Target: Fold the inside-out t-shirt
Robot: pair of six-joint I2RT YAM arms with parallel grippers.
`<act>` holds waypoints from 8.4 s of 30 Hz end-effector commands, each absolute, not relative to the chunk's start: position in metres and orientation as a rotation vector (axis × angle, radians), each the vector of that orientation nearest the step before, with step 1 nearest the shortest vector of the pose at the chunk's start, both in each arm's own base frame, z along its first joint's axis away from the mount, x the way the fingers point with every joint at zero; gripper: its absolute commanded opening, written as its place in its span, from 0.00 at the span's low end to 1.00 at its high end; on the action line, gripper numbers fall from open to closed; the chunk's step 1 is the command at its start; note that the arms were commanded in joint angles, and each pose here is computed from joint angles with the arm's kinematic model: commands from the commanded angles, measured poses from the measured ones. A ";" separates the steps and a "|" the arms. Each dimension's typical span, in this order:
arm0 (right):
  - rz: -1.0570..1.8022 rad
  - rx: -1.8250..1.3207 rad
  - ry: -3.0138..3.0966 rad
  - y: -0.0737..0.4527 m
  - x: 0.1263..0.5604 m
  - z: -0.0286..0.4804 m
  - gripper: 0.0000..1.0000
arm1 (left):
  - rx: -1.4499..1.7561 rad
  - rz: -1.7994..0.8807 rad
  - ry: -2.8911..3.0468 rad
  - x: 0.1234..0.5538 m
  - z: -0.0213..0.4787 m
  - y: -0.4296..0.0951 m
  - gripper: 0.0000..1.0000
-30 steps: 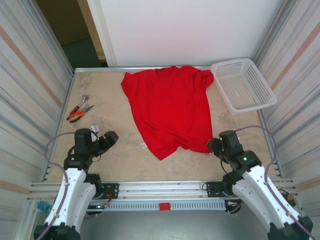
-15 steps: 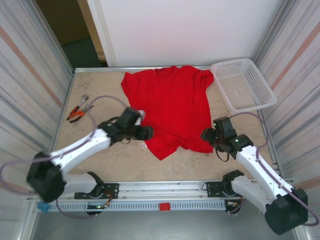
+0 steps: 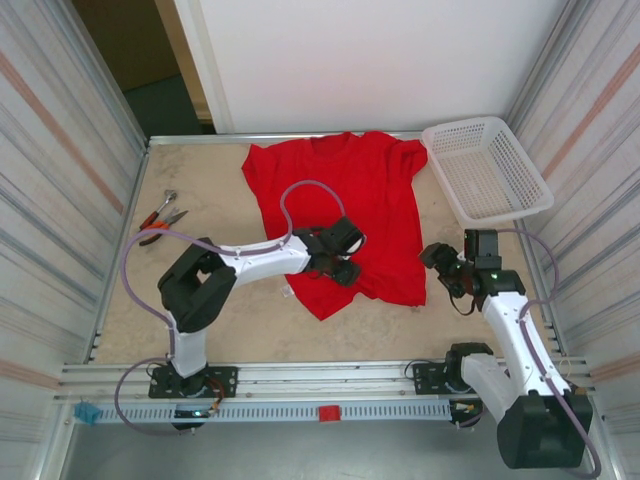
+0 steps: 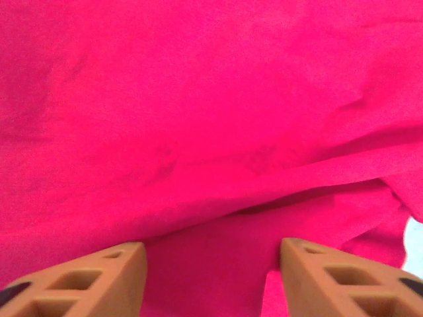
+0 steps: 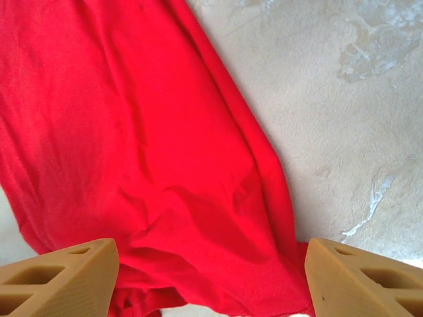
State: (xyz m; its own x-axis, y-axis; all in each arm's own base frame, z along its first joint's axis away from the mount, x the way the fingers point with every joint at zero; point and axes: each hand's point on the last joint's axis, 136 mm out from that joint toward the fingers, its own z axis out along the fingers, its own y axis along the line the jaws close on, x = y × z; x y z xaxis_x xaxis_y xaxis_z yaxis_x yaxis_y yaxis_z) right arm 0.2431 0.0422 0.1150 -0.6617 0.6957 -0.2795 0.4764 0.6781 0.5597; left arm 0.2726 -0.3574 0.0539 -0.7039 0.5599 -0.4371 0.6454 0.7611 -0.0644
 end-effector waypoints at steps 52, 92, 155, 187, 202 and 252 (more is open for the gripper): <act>1.029 0.492 2.379 0.157 0.213 0.143 0.68 | 0.918 -0.405 2.479 0.238 0.135 -0.342 0.00; 0.950 0.064 2.252 0.265 0.198 0.062 0.00 | 0.795 -0.707 2.269 0.226 0.274 -0.349 0.00; 0.650 -0.309 2.130 0.283 0.218 0.113 0.00 | 0.778 -0.908 2.152 0.216 0.321 -0.358 0.00; 0.597 0.030 2.234 0.260 0.296 0.092 0.00 | 0.916 -1.142 2.047 0.183 0.354 -0.370 0.00; 0.489 0.407 2.239 0.263 0.364 0.072 0.00 | 0.852 -1.354 1.841 0.167 0.440 -0.375 0.00; 0.387 0.667 2.444 0.284 0.461 -0.011 0.65 | 1.054 -1.816 1.513 0.112 0.548 -0.466 0.00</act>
